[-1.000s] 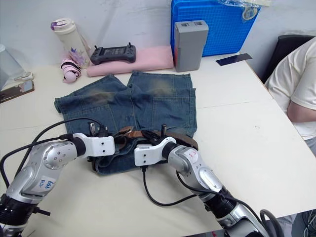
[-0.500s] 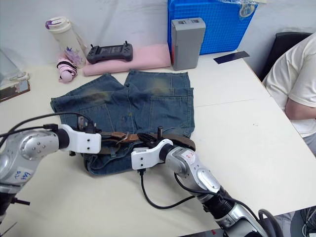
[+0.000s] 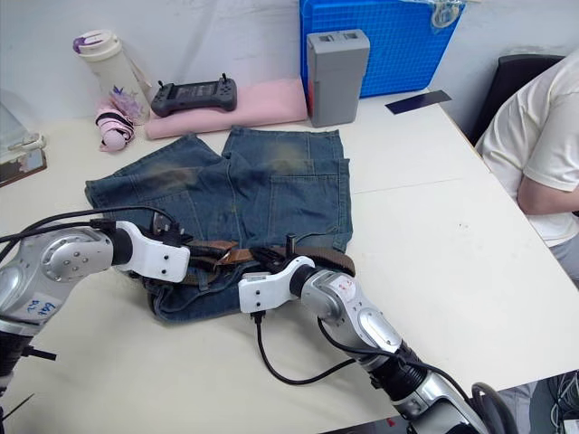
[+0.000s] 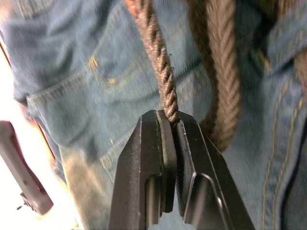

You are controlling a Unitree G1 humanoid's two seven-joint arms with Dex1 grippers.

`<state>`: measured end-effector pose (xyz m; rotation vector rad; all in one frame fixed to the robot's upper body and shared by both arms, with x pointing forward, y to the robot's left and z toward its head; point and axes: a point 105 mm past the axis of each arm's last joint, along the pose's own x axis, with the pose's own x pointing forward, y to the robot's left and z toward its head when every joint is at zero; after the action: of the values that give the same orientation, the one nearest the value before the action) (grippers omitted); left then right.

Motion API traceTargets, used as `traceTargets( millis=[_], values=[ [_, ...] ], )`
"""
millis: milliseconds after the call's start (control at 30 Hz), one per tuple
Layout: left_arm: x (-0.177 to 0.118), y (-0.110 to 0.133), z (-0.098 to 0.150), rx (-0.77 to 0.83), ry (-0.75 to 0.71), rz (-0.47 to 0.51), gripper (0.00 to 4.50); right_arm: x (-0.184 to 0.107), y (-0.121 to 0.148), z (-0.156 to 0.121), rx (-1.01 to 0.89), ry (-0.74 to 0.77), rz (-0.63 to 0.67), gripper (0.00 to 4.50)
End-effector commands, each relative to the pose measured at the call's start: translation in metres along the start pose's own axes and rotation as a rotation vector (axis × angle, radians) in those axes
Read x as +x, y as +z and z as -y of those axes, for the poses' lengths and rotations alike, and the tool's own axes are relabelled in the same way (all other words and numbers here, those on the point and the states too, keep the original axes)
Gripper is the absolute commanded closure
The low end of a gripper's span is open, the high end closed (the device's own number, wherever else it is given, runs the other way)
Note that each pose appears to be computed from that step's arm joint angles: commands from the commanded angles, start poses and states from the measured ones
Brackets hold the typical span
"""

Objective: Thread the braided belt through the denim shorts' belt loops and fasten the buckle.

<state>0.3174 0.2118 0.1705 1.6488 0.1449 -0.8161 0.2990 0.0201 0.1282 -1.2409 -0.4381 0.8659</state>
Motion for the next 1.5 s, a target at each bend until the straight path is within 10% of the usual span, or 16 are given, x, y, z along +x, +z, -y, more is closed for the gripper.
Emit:
traceTargets(
  millis=[33, 1500],
  values=[
    [-0.013, -0.010, -0.004, 0.007, 0.022, -0.042, 4.50, -0.001, 0.007, 0.010, -0.003, -0.035, 0.026, 4.47],
    [-0.026, -0.022, 0.006, -0.018, 0.329, -0.147, 4.50, 0.007, 0.011, 0.023, -0.038, -0.090, 0.018, 4.47]
  ],
)
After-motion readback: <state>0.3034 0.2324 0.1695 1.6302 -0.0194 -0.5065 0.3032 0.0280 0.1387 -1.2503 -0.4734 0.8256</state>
